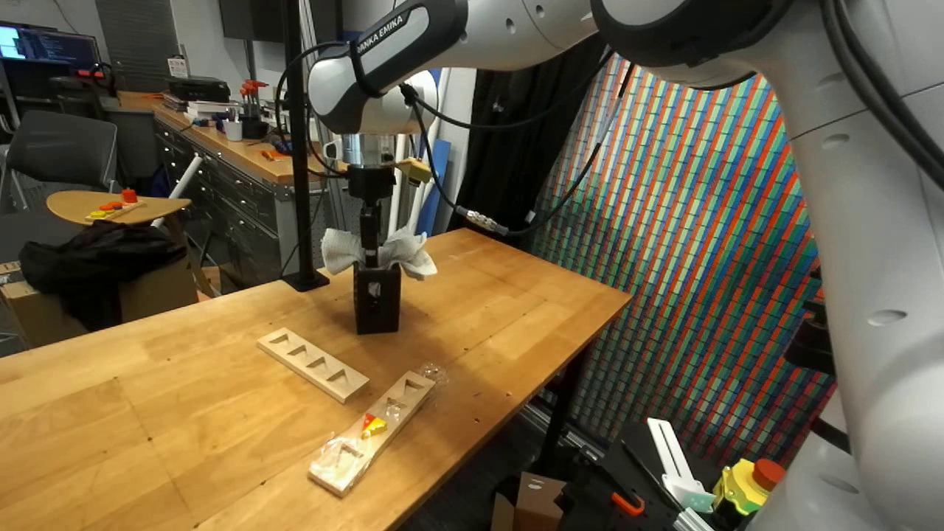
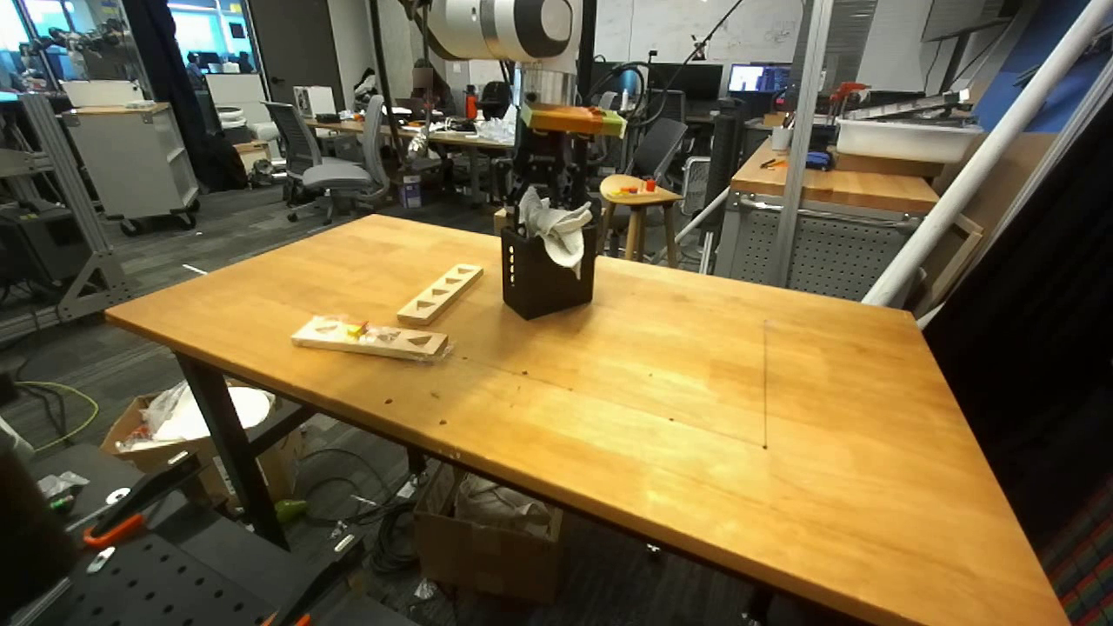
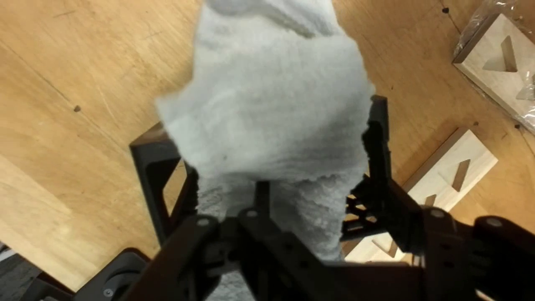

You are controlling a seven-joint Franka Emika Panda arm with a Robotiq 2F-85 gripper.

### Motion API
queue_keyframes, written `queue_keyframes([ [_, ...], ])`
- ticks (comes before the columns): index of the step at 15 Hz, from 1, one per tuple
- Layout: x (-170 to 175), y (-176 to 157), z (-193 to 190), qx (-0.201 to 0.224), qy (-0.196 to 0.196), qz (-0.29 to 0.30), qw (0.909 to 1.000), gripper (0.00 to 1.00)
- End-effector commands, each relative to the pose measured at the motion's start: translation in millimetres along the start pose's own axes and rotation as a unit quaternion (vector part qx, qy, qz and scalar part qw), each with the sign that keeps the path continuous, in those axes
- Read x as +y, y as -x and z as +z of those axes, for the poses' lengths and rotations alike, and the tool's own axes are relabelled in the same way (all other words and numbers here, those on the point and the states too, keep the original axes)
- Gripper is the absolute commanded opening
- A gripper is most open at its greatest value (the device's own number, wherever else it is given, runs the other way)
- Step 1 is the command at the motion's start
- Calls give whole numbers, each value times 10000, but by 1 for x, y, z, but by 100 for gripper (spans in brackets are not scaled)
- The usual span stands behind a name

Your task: Stuff the towel into the box

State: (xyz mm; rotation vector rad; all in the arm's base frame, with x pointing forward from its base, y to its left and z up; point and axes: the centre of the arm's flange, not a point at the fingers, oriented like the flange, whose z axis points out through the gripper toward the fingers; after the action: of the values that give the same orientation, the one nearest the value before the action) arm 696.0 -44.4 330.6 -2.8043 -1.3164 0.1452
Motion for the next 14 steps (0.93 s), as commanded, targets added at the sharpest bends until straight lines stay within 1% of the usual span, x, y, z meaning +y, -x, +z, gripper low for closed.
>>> queue_keyframes([
  [1,-11,3,-25,-89,339,9,9994,87],
  [3,-13,2,-33,-117,437,-22,9990,85],
  [6,-14,1,-41,-169,560,-55,9983,73],
  [7,-14,1,-43,-192,596,-61,9980,59],
  [8,-14,2,-45,-218,634,-51,9977,47],
  [10,-13,4,-51,-290,733,-35,9969,30],
  [12,-12,7,-58,-358,845,-17,9958,16],
  [13,-11,8,-62,-373,894,-8,9953,8],
  [14,-10,8,-63,-390,928,-5,9949,3],
])
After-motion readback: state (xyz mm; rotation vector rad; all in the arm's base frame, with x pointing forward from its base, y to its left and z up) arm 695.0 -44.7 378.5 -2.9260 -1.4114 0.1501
